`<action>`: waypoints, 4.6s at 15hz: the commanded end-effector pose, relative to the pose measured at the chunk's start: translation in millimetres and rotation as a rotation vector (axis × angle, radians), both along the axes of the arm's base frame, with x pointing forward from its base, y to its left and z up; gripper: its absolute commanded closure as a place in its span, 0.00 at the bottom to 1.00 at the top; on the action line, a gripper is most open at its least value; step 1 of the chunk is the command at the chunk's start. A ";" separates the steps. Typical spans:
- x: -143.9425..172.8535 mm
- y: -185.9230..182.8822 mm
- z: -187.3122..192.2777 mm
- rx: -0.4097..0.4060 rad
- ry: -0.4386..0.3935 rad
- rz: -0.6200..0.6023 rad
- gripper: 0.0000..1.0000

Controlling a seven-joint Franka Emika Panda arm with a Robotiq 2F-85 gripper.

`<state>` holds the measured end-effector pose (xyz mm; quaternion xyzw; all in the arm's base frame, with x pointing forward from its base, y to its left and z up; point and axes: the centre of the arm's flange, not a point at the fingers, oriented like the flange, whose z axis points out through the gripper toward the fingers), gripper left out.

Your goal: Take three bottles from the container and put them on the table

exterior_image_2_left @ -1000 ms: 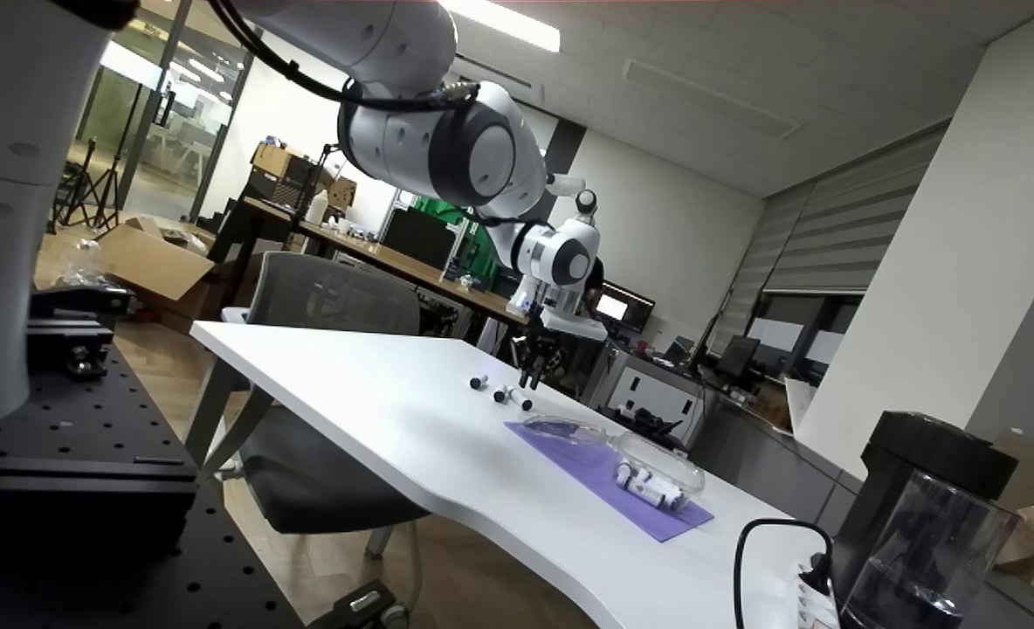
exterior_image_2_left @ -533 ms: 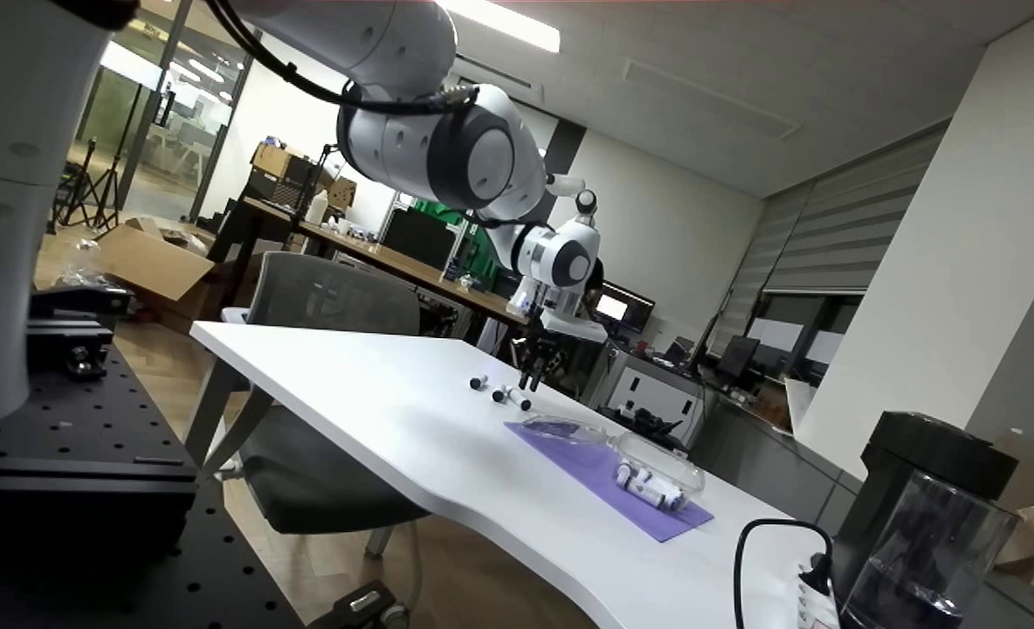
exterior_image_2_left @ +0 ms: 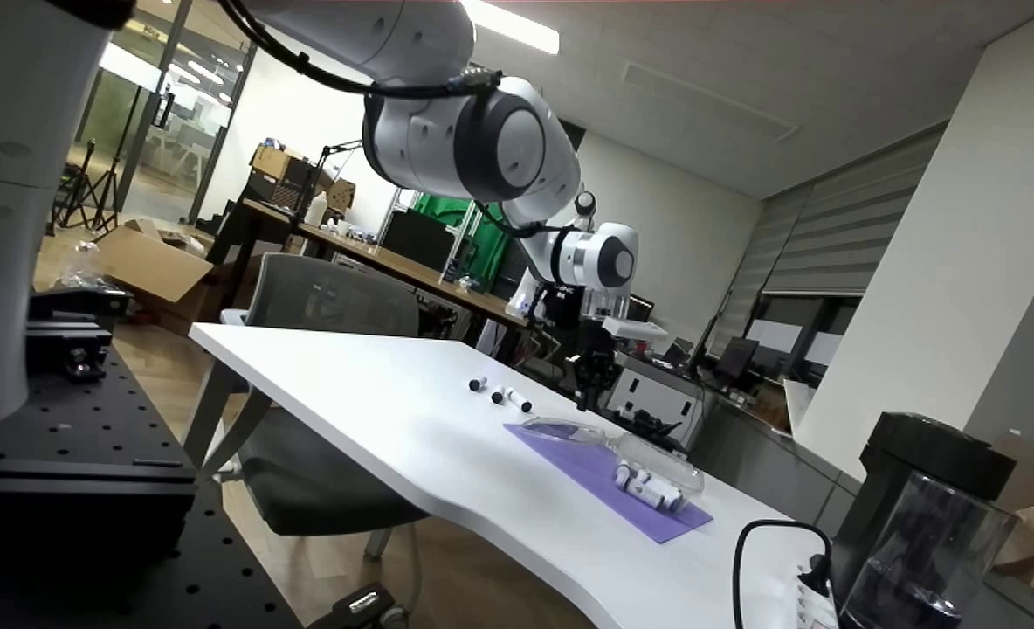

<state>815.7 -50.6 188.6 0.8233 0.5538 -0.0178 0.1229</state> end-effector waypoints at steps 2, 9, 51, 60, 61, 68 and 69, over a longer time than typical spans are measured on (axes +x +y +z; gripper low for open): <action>24.2 -82.0 16.2 -0.130 0.042 0.158 0.94; 30.4 -142.5 9.9 -0.200 0.053 0.242 0.56; 19.7 -152.6 -82.7 -0.124 -0.164 0.026 0.00; 18.3 -149.5 -80.1 -0.128 -0.220 -0.030 0.62; 18.6 -149.2 -78.9 -0.130 -0.226 -0.032 0.68; 19.9 -144.5 -73.9 -0.150 -0.230 -0.032 0.93; 19.9 -144.0 -73.2 -0.149 -0.230 -0.032 0.93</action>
